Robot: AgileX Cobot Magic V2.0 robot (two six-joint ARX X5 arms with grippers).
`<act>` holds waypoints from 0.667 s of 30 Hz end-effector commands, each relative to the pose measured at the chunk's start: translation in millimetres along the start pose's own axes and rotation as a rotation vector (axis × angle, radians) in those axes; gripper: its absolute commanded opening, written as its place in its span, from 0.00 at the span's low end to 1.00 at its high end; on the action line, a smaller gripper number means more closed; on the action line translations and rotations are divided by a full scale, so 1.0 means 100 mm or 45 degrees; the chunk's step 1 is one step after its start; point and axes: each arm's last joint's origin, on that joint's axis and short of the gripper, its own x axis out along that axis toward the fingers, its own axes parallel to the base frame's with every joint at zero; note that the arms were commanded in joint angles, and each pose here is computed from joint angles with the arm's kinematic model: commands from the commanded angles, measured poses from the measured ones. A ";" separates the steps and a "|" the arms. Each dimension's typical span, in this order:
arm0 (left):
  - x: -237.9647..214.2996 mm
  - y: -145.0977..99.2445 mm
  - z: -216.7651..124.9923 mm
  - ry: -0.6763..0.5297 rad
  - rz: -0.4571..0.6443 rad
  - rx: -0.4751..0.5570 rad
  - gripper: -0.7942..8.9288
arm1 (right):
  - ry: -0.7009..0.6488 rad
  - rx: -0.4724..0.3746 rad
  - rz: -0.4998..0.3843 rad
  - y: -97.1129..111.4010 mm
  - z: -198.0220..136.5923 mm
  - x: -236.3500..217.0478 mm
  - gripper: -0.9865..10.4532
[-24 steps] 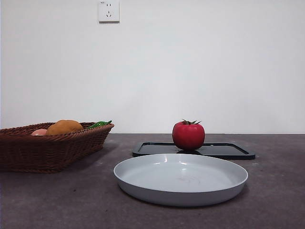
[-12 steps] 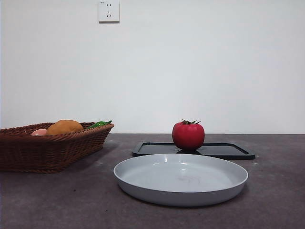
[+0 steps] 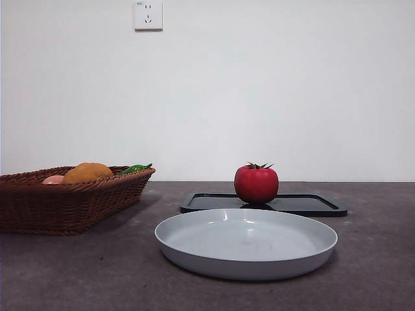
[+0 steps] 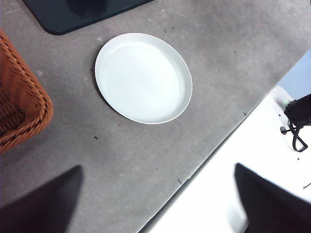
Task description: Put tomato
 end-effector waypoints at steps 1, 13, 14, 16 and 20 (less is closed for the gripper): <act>-0.03 -0.02 0.04 -0.018 -0.004 0.025 0.29 | -0.014 -0.010 0.008 0.01 0.03 -0.01 0.20; -0.03 -0.02 0.04 -0.018 -0.004 0.025 0.09 | -0.014 -0.010 0.009 0.01 0.03 -0.01 0.09; -0.03 -0.02 0.04 -0.018 -0.004 0.025 0.09 | -0.014 -0.010 0.008 0.01 0.03 -0.01 0.09; -0.03 -0.02 0.04 -0.018 -0.004 0.025 0.09 | -0.014 -0.010 0.009 0.01 0.03 -0.01 0.09; -0.03 -0.02 0.04 -0.018 -0.004 0.025 0.09 | -0.014 -0.011 0.008 0.01 0.03 -0.01 0.09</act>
